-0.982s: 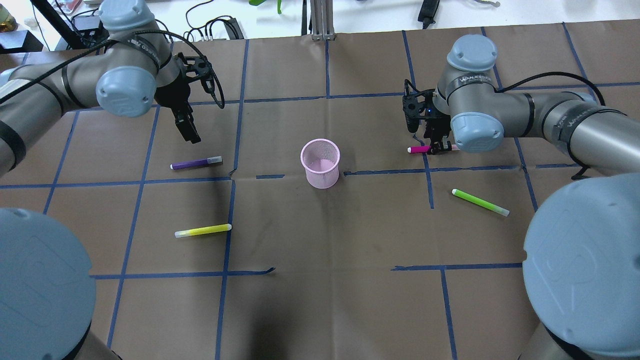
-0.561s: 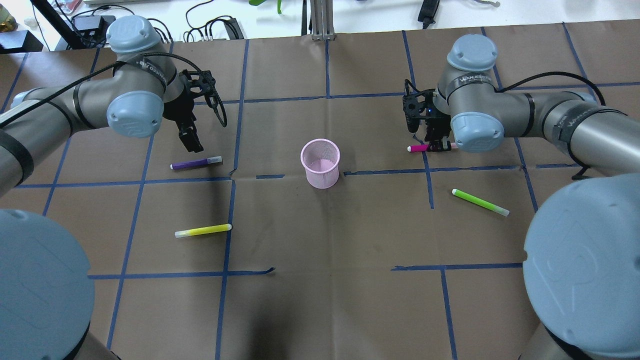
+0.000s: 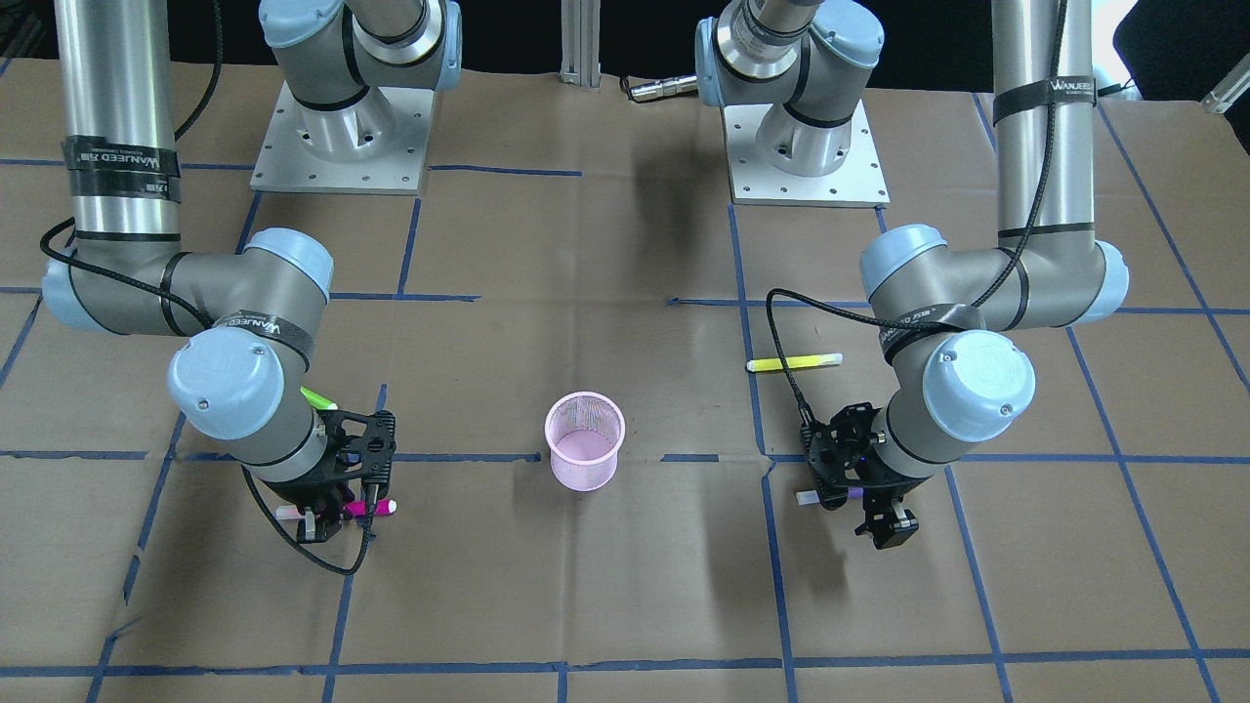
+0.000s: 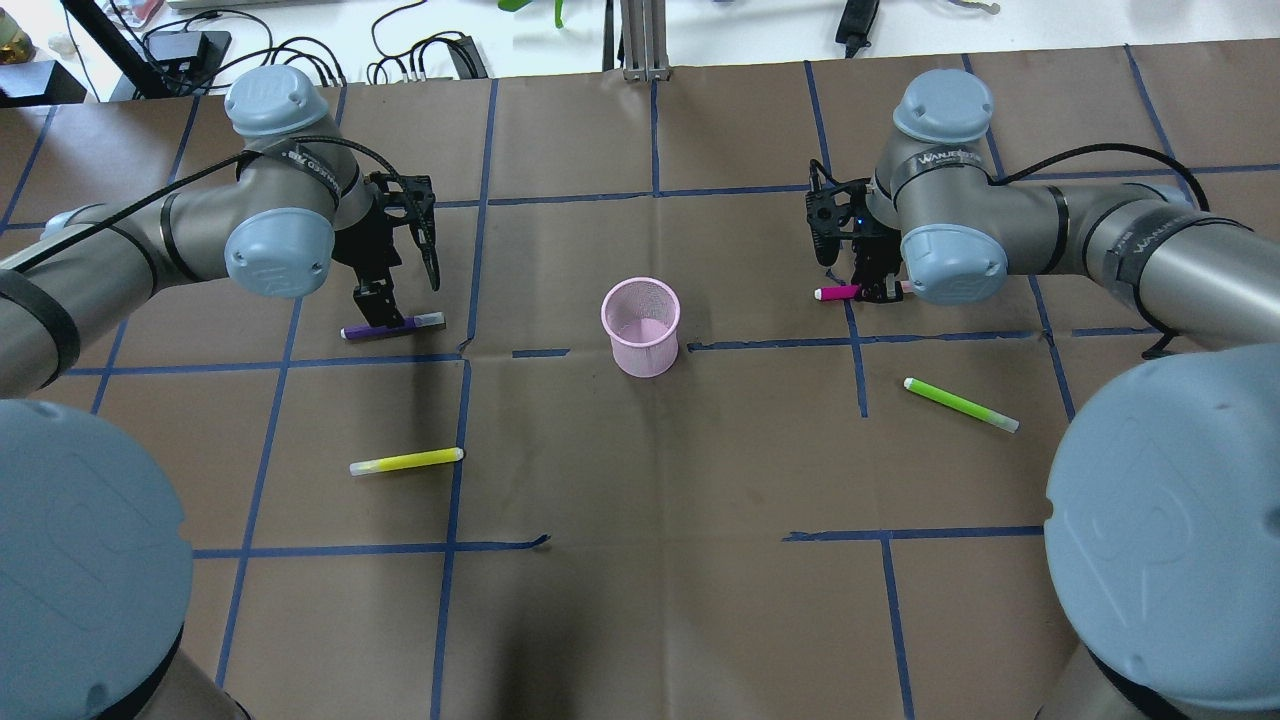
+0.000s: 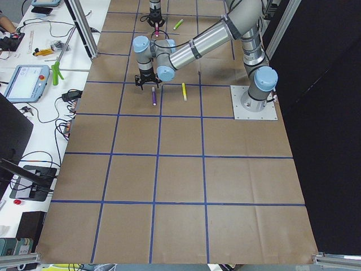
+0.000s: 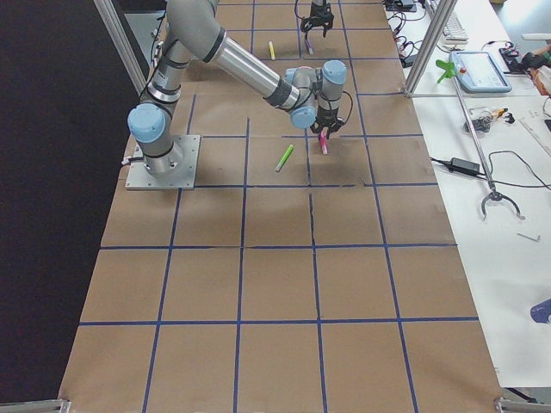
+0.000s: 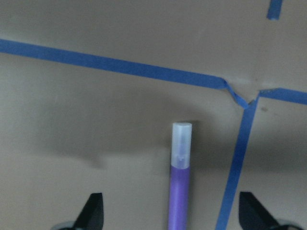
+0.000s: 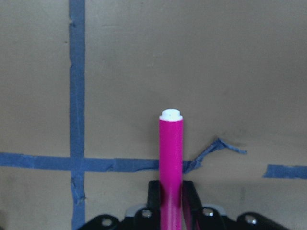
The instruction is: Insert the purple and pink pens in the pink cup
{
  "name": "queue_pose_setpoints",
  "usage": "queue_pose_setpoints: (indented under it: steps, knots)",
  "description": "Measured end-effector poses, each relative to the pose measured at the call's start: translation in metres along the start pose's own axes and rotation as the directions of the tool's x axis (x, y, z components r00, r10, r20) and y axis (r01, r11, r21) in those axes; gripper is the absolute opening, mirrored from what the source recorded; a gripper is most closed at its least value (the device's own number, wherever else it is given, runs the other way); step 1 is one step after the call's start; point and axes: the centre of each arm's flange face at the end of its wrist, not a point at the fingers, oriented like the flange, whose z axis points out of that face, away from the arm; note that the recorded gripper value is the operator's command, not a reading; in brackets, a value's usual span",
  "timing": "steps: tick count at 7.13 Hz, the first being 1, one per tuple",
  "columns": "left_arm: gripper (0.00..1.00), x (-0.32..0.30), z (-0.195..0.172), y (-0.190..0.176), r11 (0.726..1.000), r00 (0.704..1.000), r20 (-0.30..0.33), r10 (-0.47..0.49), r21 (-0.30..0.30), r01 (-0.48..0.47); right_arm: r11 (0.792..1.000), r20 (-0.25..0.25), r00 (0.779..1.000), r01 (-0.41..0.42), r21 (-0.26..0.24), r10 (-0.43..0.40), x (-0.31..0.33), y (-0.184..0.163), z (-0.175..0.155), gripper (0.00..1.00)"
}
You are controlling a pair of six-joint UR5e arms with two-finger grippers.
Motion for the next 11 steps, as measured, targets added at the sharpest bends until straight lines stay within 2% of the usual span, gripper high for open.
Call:
queue_pose_setpoints:
  steps: [3,5,6,7,8,11]
  knots:
    - [0.99,0.023,0.027,0.011,1.0,0.999,0.028,0.026,0.001,-0.026,1.0,-0.004,1.0,0.006,-0.007,-0.006,0.0,0.0,-0.003,0.08]
    - [0.99,0.024,0.032,0.029,0.999,0.998,0.034,0.053,0.001,-0.053,1.0,-0.019,1.0,0.009,-0.005,-0.009,0.002,0.0,-0.011,0.09]
    - [0.99,0.024,0.034,0.035,0.998,0.997,0.033,0.063,0.001,-0.063,1.0,-0.033,0.999,0.008,-0.004,-0.008,0.002,-0.001,-0.021,0.57]
    - [0.99,0.024,0.035,0.038,0.998,0.997,0.029,0.07,0.001,-0.07,1.0,-0.038,0.999,0.006,-0.002,-0.006,0.0,-0.001,-0.025,0.76]
    - [0.99,0.026,0.038,0.039,0.997,0.997,0.023,0.073,0.0,-0.073,1.0,-0.037,0.999,0.002,0.002,-0.002,-0.001,-0.003,-0.024,0.84]
    - [0.99,0.029,0.041,0.039,0.997,0.997,0.016,0.071,0.003,-0.071,1.0,-0.027,1.0,-0.008,0.006,0.008,0.001,-0.006,-0.013,0.86]
